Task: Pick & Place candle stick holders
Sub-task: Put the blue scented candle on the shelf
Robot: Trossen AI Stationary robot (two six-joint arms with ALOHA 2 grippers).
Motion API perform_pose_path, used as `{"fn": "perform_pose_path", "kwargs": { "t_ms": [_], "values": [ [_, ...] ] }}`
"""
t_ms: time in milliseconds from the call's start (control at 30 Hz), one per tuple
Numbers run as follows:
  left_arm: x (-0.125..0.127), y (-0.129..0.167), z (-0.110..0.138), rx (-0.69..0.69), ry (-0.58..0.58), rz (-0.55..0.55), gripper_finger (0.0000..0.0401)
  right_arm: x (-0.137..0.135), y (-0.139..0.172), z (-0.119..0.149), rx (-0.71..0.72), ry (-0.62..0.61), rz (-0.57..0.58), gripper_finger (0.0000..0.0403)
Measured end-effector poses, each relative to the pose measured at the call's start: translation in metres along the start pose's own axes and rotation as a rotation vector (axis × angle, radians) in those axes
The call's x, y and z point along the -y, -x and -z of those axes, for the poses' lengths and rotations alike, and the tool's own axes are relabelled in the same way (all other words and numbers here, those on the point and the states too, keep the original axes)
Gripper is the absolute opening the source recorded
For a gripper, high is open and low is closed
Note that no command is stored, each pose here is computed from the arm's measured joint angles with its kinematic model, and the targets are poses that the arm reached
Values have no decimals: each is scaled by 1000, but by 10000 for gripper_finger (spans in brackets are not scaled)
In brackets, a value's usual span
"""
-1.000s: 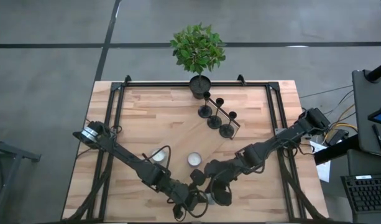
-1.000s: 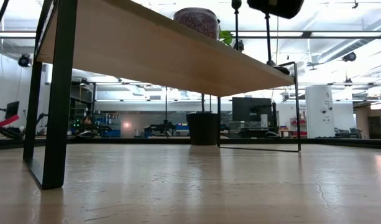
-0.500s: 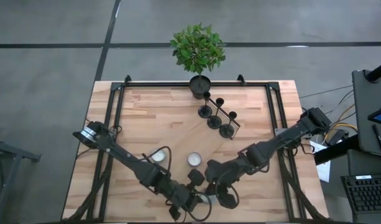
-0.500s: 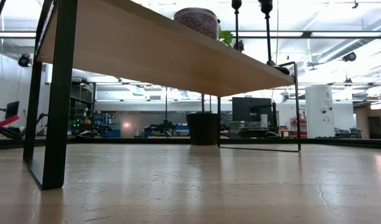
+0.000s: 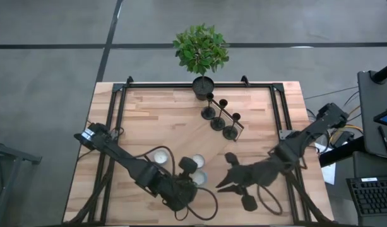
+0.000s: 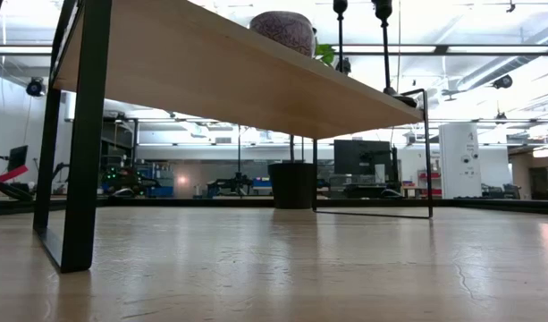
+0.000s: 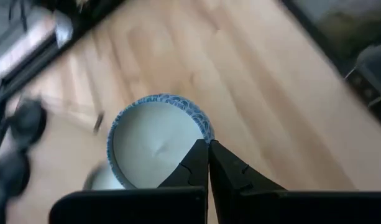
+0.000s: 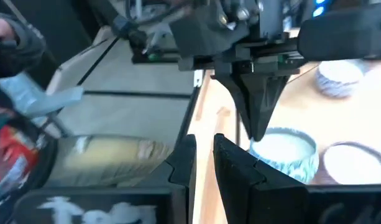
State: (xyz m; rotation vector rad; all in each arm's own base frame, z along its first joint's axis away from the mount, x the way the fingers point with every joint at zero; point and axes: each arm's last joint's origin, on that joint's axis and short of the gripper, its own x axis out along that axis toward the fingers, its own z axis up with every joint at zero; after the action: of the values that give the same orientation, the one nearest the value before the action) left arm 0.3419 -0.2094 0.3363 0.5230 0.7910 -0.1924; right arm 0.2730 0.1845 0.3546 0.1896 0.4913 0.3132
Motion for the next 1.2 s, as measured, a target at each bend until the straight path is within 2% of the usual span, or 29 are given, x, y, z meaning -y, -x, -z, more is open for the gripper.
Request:
{"fn": "perform_pose_path", "kwargs": {
  "t_ms": [300, 467, 533, 800, 1200],
  "values": [
    [-8, 17, 17, -226, 105, -27, 0, -15, 11, 15, 13, 35, 41, 51],
    [-14, 17, 25, -315, 190, 54, 0, -15, 4, 20, -6, 37, 51, 47],
    [-15, 16, 26, -333, 227, 107, 0, -15, 1, 21, -13, 40, 54, 49],
    [-16, 16, 29, -375, 267, 174, 0, -16, -2, 23, -19, 38, 56, 58],
    [-18, 18, 36, -448, 312, 132, 0, -15, -4, 24, -25, 40, 60, 47]
  ]
}}
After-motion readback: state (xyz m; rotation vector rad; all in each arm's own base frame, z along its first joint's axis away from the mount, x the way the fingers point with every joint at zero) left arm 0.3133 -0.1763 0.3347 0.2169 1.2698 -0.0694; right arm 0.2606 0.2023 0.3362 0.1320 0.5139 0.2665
